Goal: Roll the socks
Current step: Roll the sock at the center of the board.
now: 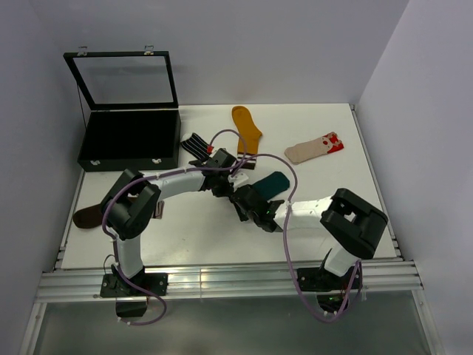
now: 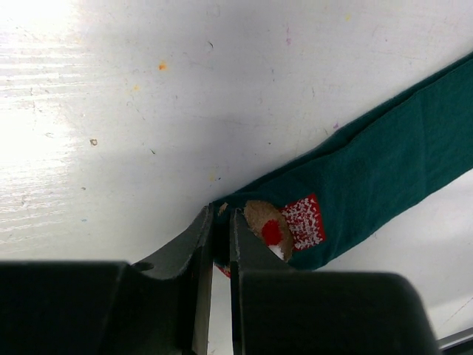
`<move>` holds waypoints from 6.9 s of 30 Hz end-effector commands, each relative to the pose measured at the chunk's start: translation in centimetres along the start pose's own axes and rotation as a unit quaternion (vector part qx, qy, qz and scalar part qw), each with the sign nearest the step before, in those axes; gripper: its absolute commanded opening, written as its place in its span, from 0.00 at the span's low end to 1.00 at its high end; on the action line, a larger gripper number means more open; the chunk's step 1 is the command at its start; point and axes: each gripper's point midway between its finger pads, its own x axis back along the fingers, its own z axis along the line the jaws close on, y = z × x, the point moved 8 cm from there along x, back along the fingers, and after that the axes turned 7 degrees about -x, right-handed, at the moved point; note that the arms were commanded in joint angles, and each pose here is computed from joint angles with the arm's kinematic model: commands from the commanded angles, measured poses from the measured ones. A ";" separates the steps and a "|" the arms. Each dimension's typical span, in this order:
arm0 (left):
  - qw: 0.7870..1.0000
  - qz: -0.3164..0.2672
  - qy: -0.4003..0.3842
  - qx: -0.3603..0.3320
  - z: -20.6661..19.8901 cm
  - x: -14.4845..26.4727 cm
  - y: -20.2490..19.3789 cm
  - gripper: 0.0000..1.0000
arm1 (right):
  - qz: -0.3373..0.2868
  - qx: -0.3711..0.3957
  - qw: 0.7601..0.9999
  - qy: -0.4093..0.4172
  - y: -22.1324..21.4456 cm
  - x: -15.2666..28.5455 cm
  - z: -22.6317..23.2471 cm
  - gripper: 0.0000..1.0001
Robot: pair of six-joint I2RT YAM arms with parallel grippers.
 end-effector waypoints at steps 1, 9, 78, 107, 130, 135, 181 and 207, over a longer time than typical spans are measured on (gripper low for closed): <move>1.000 -0.015 0.010 0.010 0.1 0.7 0.5 0.01 | 0.006 -0.019 1.000 -0.009 -0.2 0.3 0.1 0.04; 0.995 -0.066 -0.005 0.075 0.8 2.6 1.6 0.45 | 0.057 -0.117 0.988 0.079 -1.6 0.9 -0.9 0.00; 0.998 -0.008 -0.046 0.032 -3.1 -1.3 -1.4 0.17 | 0.027 -0.357 0.934 -0.009 2.6 3.3 -13.5 0.37; 0.994 -0.059 0.021 -0.087 -0.6 -0.1 2.7 0.18 | 0.031 -0.293 0.955 -0.031 5.1 0.3 -10.5 0.40; 0.993 -0.039 -0.015 -0.114 -1.6 -0.5 1.8 0.20 | -0.061 -0.095 0.992 0.049 4.6 0.7 -1.9 0.53; 0.993 -0.033 -0.017 -0.111 -1.5 -0.9 1.4 0.21 | -0.061 -0.082 0.994 0.038 4.1 0.0 -1.6 0.53; 0.990 -0.079 -0.093 0.066 -1.3 -0.4 1.2 0.73 | 0.122 -0.434 0.891 0.054 -5.0 -2.1 -9.1 0.00; 0.992 -0.091 -0.059 0.071 -1.1 -3.3 1.6 0.00 | 0.085 -0.390 0.914 0.072 -2.8 -1.6 -8.8 0.05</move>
